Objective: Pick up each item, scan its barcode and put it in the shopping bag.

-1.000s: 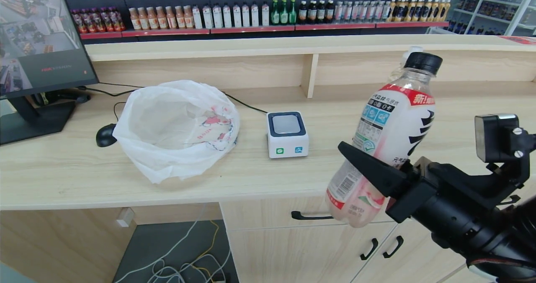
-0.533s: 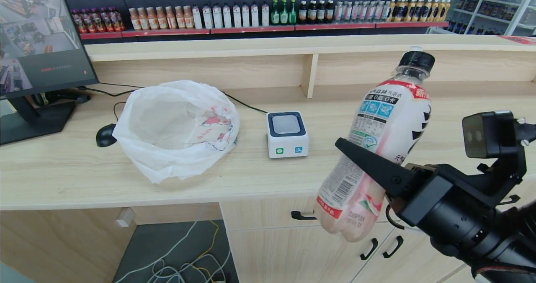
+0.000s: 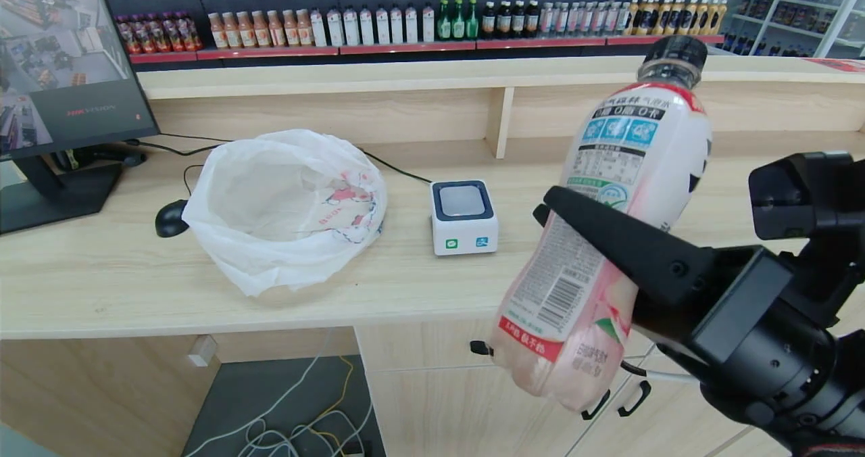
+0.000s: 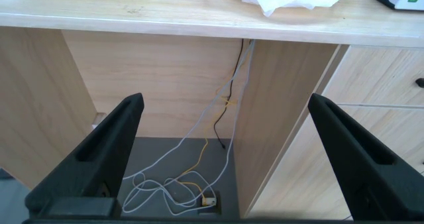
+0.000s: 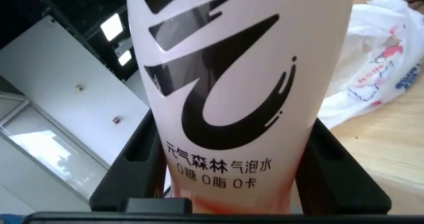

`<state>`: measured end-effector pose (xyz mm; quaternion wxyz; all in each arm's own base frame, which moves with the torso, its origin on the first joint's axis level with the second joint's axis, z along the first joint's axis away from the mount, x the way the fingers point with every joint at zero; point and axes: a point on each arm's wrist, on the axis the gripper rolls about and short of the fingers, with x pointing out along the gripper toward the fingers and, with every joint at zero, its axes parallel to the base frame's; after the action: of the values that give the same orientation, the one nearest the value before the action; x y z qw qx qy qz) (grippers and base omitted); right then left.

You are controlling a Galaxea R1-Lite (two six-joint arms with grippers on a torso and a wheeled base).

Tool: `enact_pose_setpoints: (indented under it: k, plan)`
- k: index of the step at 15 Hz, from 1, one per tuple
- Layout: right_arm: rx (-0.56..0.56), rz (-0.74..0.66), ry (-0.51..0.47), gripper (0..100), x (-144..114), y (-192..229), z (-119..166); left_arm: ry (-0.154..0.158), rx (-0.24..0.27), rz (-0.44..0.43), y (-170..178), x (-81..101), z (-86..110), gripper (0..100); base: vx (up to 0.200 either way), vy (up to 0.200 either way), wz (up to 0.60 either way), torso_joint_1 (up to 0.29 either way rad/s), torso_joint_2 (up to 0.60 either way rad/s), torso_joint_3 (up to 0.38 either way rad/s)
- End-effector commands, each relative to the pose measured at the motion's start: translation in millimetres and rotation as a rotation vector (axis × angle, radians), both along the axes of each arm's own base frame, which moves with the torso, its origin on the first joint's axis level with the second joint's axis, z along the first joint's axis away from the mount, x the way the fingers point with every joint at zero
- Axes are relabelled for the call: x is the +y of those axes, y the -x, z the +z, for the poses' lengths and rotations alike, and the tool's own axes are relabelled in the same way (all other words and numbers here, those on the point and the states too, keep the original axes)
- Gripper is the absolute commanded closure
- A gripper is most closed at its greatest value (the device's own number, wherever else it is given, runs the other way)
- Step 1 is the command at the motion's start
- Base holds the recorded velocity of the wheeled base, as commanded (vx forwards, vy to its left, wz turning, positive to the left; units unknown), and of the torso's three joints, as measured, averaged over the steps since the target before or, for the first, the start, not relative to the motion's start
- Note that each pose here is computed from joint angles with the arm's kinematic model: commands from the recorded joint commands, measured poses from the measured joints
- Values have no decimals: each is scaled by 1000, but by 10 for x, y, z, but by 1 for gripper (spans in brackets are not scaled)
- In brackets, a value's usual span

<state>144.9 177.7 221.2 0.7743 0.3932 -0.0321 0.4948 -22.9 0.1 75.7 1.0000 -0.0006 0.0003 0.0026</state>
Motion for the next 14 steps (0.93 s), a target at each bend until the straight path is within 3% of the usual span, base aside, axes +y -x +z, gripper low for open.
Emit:
enact_pose_setpoints:
  k: [1, 14]
  plan:
    - [-3, 5, -10, 100, 48, -34, 27, 0, 1, 1, 0, 0, -1, 0, 0, 0, 0, 0, 0, 0]
    - [-9, 38, -69, 100, 125, -49, 152, 0, 1, 1, 0, 0, -1, 0, 0, 0, 0, 0, 0, 0]
